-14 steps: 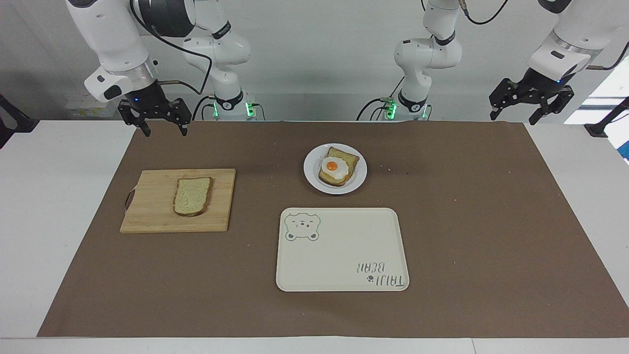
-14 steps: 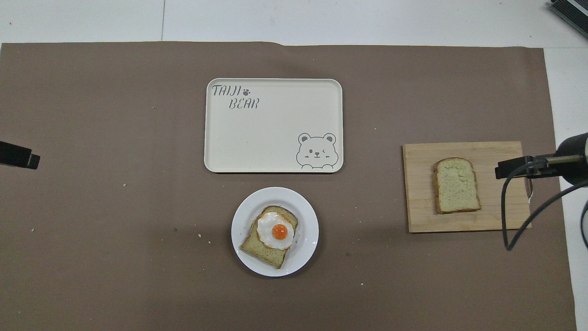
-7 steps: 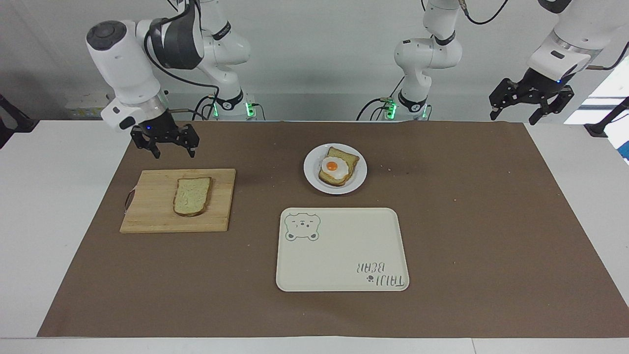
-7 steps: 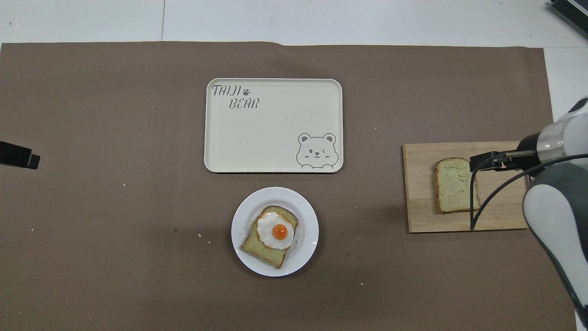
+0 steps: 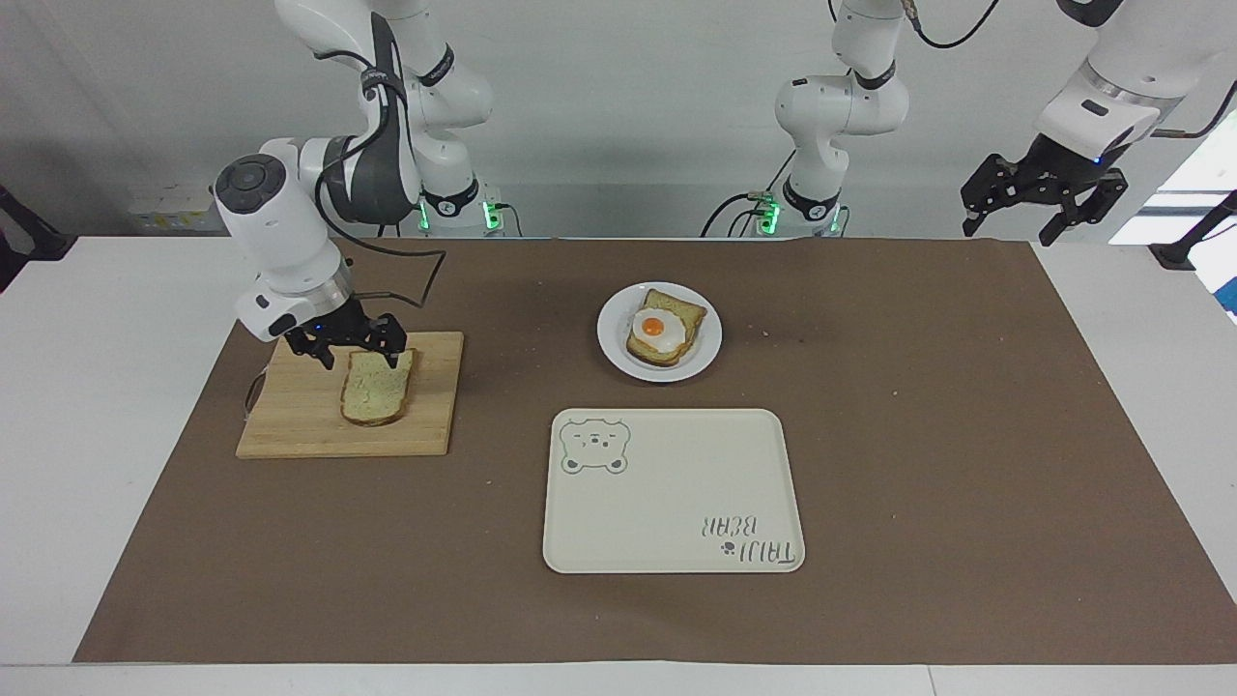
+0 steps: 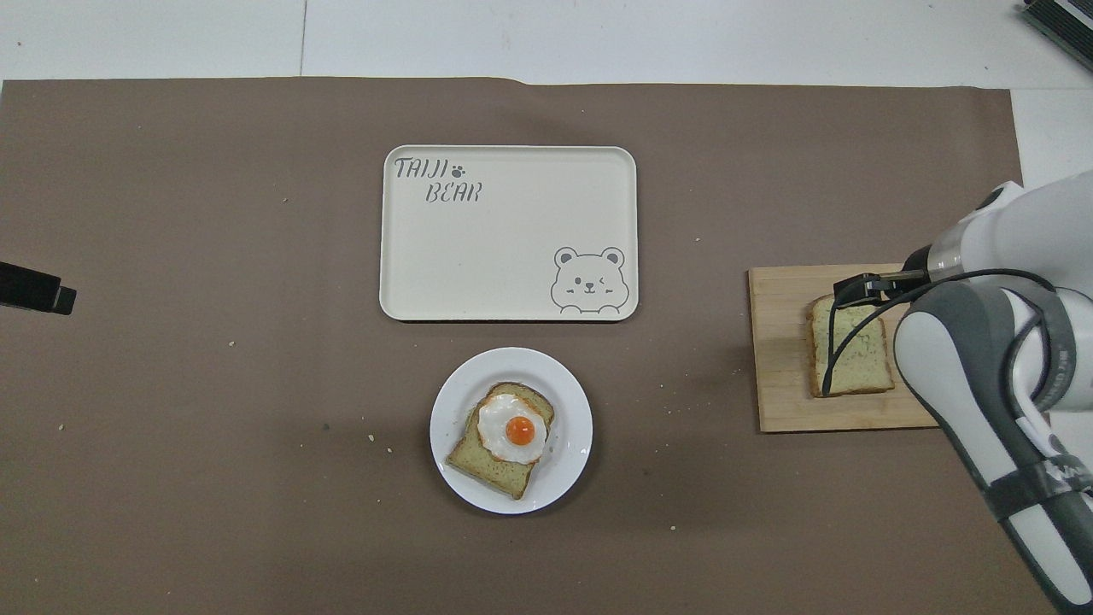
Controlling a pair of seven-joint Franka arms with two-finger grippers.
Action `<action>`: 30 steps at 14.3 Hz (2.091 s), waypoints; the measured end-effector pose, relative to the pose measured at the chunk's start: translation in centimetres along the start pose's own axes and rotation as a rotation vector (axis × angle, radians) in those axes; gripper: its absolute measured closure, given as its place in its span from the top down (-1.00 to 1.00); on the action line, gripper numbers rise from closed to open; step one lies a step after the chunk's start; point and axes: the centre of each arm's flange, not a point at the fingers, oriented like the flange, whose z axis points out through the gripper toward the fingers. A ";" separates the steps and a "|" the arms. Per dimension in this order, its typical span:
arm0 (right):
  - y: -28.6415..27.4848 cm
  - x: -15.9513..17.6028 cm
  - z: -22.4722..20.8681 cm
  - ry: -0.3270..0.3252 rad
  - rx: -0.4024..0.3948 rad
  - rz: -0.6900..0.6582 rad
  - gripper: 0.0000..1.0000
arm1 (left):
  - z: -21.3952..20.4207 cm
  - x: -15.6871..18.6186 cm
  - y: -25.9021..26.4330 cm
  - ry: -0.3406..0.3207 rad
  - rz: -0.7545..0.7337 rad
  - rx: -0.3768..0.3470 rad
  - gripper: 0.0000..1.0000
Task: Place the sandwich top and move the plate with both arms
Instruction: 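Reach the right gripper over the bread slice on the wooden board, then close the right gripper on the bread slice and lift it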
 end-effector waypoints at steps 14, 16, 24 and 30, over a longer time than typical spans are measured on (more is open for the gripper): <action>4.4 -2.1 8.5 -0.027 0.050 0.016 1.00 | 0.0 -0.1 0.0 -0.001 0.000 -0.001 1.00; 4.7 -2.5 9.6 -0.022 0.068 0.005 1.00 | 0.0 -0.1 0.0 -0.001 0.000 -0.001 1.00; 6.4 -2.9 10.9 -0.032 0.092 0.015 0.93 | 0.0 -0.1 -0.1 0.000 -0.002 -0.001 1.00; 6.2 -2.8 10.7 -0.026 0.099 0.017 -0.11 | 0.0 -0.2 -0.6 0.000 -0.012 -0.001 1.00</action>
